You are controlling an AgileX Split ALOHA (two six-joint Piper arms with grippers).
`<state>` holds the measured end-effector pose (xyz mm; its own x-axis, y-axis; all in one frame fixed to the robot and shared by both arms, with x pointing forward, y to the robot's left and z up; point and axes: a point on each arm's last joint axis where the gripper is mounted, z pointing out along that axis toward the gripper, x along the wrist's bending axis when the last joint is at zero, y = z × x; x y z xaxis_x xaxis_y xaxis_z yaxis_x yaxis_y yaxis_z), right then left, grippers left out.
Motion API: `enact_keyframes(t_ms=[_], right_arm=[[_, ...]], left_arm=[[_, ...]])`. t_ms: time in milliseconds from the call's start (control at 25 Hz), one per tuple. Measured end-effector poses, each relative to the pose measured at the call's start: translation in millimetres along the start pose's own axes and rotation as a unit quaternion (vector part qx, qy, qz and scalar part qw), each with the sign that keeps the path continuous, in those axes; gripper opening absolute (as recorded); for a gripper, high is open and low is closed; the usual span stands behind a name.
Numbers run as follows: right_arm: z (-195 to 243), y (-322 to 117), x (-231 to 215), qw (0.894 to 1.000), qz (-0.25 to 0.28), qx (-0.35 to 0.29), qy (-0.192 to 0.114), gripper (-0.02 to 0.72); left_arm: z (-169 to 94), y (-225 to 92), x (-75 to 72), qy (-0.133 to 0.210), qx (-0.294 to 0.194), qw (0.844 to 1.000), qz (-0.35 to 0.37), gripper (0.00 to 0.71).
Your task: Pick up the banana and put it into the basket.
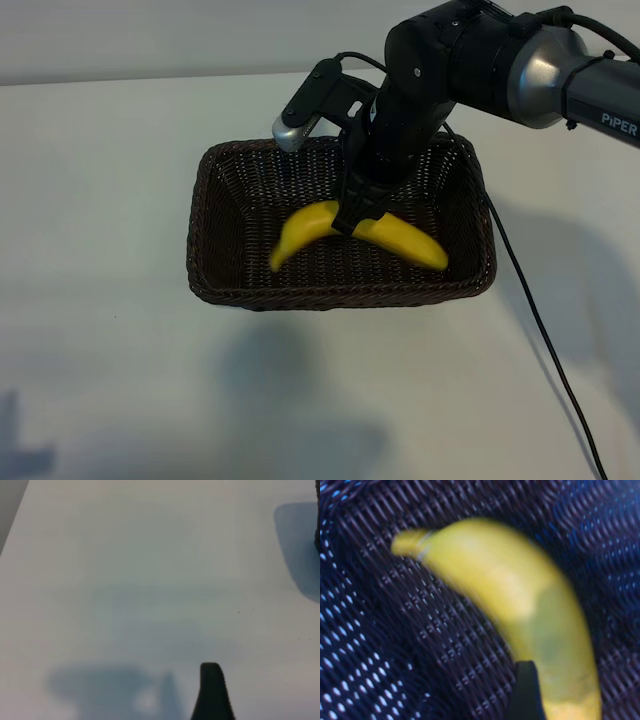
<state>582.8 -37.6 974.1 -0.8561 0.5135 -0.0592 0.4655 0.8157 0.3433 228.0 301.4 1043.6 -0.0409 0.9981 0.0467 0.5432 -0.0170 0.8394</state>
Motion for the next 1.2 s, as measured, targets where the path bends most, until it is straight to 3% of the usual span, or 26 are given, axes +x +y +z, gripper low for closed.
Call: enact_keyframes(t_ms=[320,560,720,1000,1200], right_arm=[[-7.5,-4.3,2.3,0.997,0.070,0.038,0.016,0.578],[-35.2,8.1,-20.6,0.993,0.114,0.011,-0.015,0.570],[-51.7,6.5,-47.6,0.983,0.176,-0.002,-0.044,0.570],[-65.6,-39.6,-112.9,0.950,0.303,0.029,-0.075,0.570],[-78.5,-85.6,-159.8,0.913,0.394,0.045,-0.092,0.570]], left_arm=[[0.0,0.0,0.0,0.000,0.000,1.000,0.000,0.539],[0.0,0.0,0.0,0.000,0.000,1.000,0.000,0.539],[0.0,0.0,0.0,0.000,0.000,1.000,0.000,0.539],[0.0,0.0,0.0,0.000,0.000,1.000,0.001,0.539],[0.0,0.0,0.0,0.000,0.000,1.000,0.001,0.539]])
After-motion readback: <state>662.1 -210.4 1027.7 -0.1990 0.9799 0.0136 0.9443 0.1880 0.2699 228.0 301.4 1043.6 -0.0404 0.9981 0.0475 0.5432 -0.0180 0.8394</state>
